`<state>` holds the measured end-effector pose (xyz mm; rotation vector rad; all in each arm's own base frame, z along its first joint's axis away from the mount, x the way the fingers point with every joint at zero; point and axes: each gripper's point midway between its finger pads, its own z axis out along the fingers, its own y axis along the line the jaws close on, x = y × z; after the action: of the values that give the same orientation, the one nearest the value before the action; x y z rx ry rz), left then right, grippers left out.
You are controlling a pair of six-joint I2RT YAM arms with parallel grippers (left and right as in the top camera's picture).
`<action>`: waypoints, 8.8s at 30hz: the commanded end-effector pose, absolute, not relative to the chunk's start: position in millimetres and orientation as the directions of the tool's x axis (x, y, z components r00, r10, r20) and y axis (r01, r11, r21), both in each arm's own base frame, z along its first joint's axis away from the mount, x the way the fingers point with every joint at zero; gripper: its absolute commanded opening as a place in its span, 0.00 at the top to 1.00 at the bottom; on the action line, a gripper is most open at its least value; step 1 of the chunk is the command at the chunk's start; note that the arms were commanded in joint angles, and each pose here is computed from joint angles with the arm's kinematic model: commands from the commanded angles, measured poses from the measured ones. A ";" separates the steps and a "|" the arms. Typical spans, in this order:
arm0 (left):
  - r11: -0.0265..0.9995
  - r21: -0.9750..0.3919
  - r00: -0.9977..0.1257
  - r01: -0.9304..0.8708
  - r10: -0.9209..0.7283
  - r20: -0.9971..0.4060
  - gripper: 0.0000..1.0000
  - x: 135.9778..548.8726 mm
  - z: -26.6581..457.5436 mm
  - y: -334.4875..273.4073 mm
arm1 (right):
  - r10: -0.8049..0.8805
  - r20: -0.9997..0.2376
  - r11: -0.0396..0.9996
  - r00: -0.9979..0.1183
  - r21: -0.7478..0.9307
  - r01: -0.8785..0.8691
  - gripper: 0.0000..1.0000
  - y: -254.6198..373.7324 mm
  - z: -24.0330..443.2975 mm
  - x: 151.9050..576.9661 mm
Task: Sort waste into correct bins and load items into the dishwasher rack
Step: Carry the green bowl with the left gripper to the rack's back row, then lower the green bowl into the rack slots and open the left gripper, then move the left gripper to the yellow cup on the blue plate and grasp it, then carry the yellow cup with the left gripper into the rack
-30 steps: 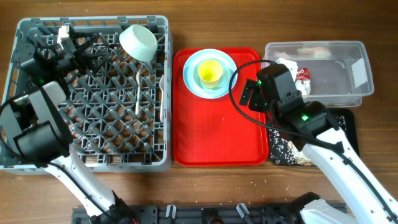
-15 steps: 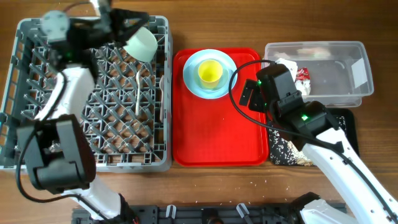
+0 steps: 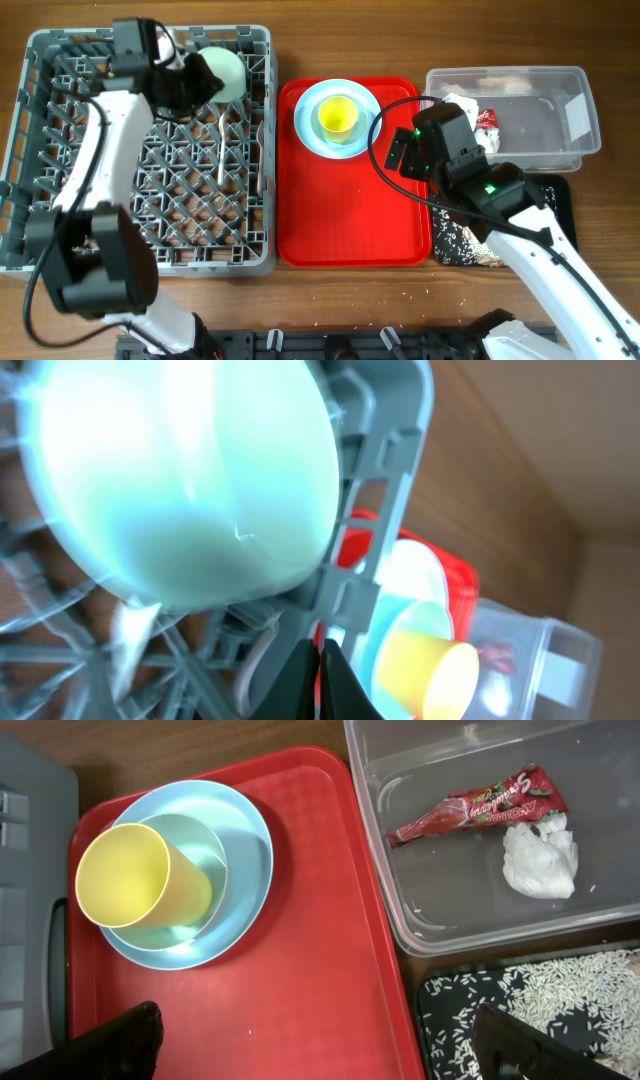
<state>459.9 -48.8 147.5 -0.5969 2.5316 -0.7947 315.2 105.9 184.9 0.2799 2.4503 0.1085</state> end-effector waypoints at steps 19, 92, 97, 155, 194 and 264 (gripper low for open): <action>0.955 -0.121 -0.704 -0.272 -0.283 -0.652 0.96 521.4 152.9 -21.6 | 0.230 -0.612 0.973 -0.757 0.152 0.173 0.00 106.0 186.3 316.4; 0.731 -0.585 -0.829 -0.352 -0.534 -0.168 0.10 462.2 136.2 -21.2 | 0.230 -0.612 0.973 -0.757 0.152 0.173 0.00 106.0 186.3 316.4; 0.713 -0.587 -0.806 -0.382 -0.569 -0.166 0.10 464.3 118.6 0.6 | 0.230 -0.612 0.973 -0.757 0.152 0.173 0.00 106.0 186.3 316.4; 0.825 -0.503 -0.656 -0.258 -0.532 -0.535 0.54 473.1 178.9 18.4 | 0.230 -0.611 0.973 -0.757 0.152 0.173 0.00 106.1 186.3 316.4; 0.715 -0.697 -0.810 -0.055 -0.440 -0.387 0.88 473.4 160.1 -67.8 | 0.230 -0.612 0.973 -0.757 0.152 0.173 0.00 106.0 186.3 316.4; 0.068 -0.998 -0.998 -0.009 -0.070 0.005 0.96 373.6 197.3 -151.4 | 0.230 -0.612 0.973 -0.757 0.152 0.173 0.00 106.0 186.3 316.4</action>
<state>373.9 -147.7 203.0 -0.0802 2.3679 -1.8808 315.2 105.9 185.0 0.2804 2.4499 0.1089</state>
